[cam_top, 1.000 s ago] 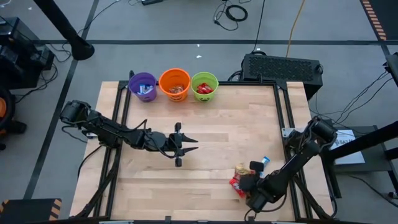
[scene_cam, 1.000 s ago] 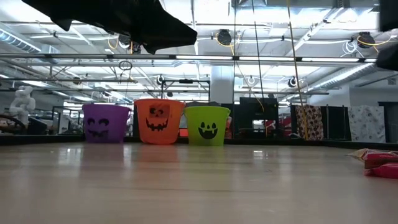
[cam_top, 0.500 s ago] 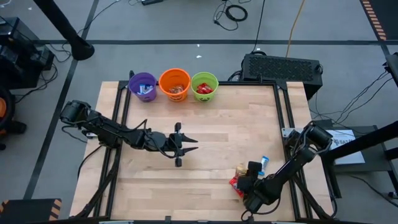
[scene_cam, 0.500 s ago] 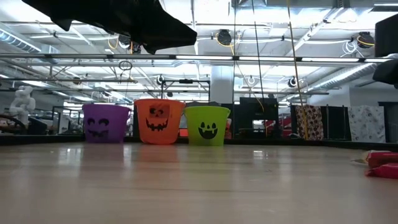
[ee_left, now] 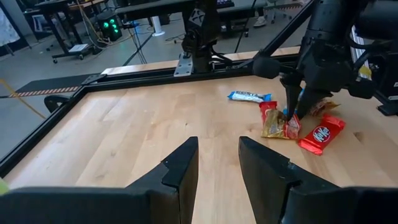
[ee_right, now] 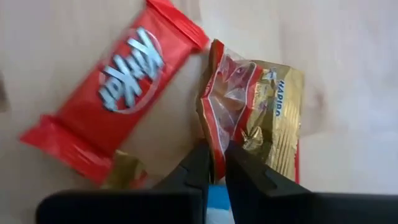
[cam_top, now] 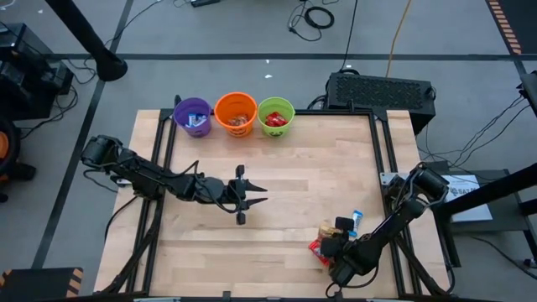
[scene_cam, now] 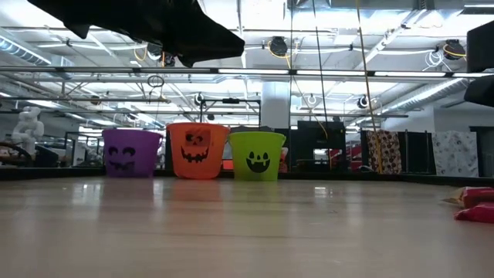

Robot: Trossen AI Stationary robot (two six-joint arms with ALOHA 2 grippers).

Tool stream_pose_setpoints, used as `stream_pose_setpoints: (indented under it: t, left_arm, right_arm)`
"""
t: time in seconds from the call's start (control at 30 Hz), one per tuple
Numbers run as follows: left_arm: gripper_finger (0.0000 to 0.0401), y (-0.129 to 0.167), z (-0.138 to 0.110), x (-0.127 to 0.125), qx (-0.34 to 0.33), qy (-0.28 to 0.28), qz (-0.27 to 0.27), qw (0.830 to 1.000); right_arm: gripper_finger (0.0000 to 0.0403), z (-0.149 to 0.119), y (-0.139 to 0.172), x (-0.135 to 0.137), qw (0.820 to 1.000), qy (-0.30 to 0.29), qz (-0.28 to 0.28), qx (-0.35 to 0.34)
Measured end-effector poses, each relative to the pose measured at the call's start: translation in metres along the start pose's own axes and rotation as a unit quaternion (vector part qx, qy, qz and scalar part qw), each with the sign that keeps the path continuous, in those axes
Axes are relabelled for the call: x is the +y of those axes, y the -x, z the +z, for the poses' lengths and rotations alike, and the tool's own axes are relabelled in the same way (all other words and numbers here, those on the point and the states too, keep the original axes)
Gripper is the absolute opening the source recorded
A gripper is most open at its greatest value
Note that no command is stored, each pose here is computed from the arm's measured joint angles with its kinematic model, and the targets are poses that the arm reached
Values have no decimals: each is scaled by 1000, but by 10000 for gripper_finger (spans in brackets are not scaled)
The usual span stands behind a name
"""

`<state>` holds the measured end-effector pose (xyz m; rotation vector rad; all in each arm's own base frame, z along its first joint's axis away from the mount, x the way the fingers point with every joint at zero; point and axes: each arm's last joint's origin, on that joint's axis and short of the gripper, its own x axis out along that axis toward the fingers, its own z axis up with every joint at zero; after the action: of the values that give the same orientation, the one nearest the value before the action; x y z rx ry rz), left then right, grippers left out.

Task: Sort candy by brand, put in halloween buckets
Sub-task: Put golden candy into the orange bucket

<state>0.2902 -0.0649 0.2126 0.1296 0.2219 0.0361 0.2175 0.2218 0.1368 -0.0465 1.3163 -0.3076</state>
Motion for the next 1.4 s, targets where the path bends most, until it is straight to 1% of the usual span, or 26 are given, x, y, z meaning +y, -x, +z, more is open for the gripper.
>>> stream_pose_setpoints:
  t: [0.1, 0.17, 0.23, 0.3, 0.37, 0.43, 0.5, 0.57, 0.6, 0.67, 0.73, 0.8, 0.9, 0.93, 0.97, 1.0, 1.03, 1.07, 1.1, 1.13, 1.2, 1.27, 1.33, 1.37, 1.4]
  left_arm:
    - [123, 0, 0, 0, 0, -1, 0, 1000]
    - [123, 0, 0, 0, 0, -8, 0, 1000]
    - [123, 0, 0, 0, 0, -10, 0, 1000]
    - [123, 0, 1, 0, -3, -10, 0, 1000]
    - [123, 0, 2, 0, -10, -13, 1, 1000]
    - [123, 0, 4, 0, -22, -19, 3, 1000]
    - [123, 0, 8, 1, -40, -18, 6, 999]
    - [123, 1, 12, 0, -58, -18, 8, 998]
    - [123, 1, 13, 1, -66, -17, 9, 998]
    - [123, 2, 16, 1, -78, -14, 10, 997]
    - [123, 2, 17, 1, -85, -12, 11, 996]
    - [123, 2, 18, 1, -88, -11, 11, 996]
    - [123, 2, 19, 1, -92, -7, 12, 996]
    - [123, 2, 19, 1, -92, -7, 12, 996]
    - [123, 2, 19, 1, -92, -7, 12, 996]
    - [123, 2, 19, 1, -92, -6, 12, 996]
    - [123, 2, 19, 1, -92, -6, 12, 996]
    - [123, 2, 19, 1, -92, -6, 12, 996]
    - [123, 2, 19, 1, -92, -6, 12, 996]
    - [123, 2, 19, 1, -92, -6, 12, 996]
    - [123, 2, 19, 1, -92, -5, 12, 996]
    - [123, 2, 19, 1, -92, -5, 11, 996]
    - [123, 3, 19, -1, -93, -6, 9, 996]
    - [123, 3, 19, -1, -93, -6, 8, 996]
    - [123, 3, 19, -2, -94, -6, 6, 996]
  right_arm:
    - [29, 2, 11, -3, 1000, 4, 6, -4]
    - [29, 7, 26, -6, 1000, 5, 16, -15]
    - [29, 11, 41, -12, 999, 13, 9, -34]
    - [29, 17, 60, -19, 997, 29, 1, -72]
    - [27, 23, 83, -30, 990, 48, -17, -132]
    - [26, 27, 104, -44, 975, 68, -47, -205]
    - [26, 29, 126, -61, 952, 77, -87, -283]
    - [26, 29, 147, -80, 927, 72, -125, -345]
    - [26, 28, 157, -91, 915, 62, -143, -372]
    - [26, 25, 173, -112, 892, 23, -168, -419]
    - [26, 20, 180, -132, 876, -22, -177, -448]
    - [26, 15, 182, -153, 874, -62, -159, -454]
    - [26, 10, 176, -174, 881, -105, -107, -449]
    - [26, 9, 172, -177, 884, -102, -84, -448]
    - [26, 10, 169, -179, 889, -88, -56, -446]
    - [26, 12, 165, -180, 891, -66, -23, -448]
    - [26, 14, 162, -180, 890, -40, 15, -455]
    - [26, 18, 160, -179, 881, -13, 56, -469]
    - [26, 21, 159, -179, 865, 17, 98, -491]
    - [26, 25, 159, -177, 844, 49, 135, -516]
    - [26, 30, 157, -175, 799, 103, 173, -566]
    - [26, 35, 157, -176, 753, 124, 175, -621]
    - [27, 40, 159, -183, 710, 112, 157, -678]
    - [27, 43, 159, -186, 692, 99, 148, -700]
    - [27, 44, 156, -189, 679, 88, 145, -714]
